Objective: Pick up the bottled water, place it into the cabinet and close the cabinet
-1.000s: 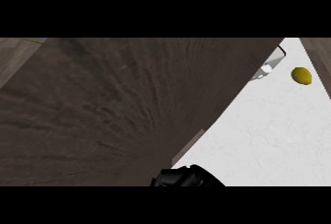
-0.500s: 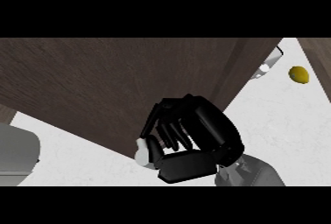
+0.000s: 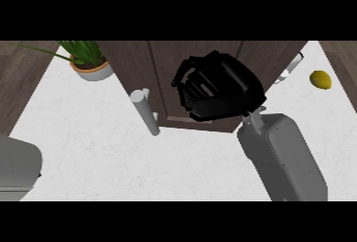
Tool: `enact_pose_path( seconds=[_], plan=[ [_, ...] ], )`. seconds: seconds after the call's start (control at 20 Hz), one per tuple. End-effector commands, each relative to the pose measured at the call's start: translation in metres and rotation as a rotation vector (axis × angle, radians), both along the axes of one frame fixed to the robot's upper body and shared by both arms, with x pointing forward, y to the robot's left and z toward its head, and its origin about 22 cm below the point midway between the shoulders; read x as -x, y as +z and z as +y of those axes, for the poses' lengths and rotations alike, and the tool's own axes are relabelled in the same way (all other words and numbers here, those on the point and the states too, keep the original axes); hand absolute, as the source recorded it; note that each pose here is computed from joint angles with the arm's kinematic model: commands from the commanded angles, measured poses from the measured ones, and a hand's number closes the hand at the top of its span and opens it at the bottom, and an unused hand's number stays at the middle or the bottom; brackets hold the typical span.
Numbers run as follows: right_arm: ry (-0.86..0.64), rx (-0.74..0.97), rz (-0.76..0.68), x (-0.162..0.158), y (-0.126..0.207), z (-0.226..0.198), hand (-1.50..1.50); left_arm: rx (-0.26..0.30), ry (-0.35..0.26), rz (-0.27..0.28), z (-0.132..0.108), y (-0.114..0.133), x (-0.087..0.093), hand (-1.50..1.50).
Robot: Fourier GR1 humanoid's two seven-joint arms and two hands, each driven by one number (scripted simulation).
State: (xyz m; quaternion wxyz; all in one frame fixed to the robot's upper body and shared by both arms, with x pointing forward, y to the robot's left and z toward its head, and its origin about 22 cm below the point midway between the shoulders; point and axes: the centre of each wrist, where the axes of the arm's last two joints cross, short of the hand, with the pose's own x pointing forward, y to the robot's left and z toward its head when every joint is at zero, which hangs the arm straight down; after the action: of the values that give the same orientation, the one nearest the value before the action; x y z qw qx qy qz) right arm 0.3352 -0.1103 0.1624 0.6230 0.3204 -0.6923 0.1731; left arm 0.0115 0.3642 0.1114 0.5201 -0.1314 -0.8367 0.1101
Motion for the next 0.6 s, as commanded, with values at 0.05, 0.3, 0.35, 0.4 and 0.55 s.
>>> enact_pose_path(
  seconds=[0.05, 0.3, 0.35, 0.4, 0.55],
  plan=[
    [0.021, 0.033, -0.003, -0.039, -0.005, -0.005, 1.50, -0.012, 0.013, -0.003, -0.009, 0.009, -0.002, -1.50],
    [0.036, 0.022, -0.005, -0.054, 0.005, 0.006, 1.50, -0.010, -0.001, -0.006, 0.005, 0.008, 0.004, -1.50],
    [0.040, 0.047, -0.004, -0.053, 0.015, 0.012, 1.50, -0.004, -0.007, 0.008, 0.006, 0.007, -0.001, -1.50],
    [0.045, 0.063, 0.005, -0.052, -0.005, 0.012, 1.50, 0.002, 0.010, -0.001, 0.018, 0.003, -0.003, -1.50],
    [0.046, 0.027, 0.014, -0.059, 0.009, 0.018, 1.50, -0.005, -0.034, 0.005, 0.016, 0.007, 0.004, -1.50]
  ],
)
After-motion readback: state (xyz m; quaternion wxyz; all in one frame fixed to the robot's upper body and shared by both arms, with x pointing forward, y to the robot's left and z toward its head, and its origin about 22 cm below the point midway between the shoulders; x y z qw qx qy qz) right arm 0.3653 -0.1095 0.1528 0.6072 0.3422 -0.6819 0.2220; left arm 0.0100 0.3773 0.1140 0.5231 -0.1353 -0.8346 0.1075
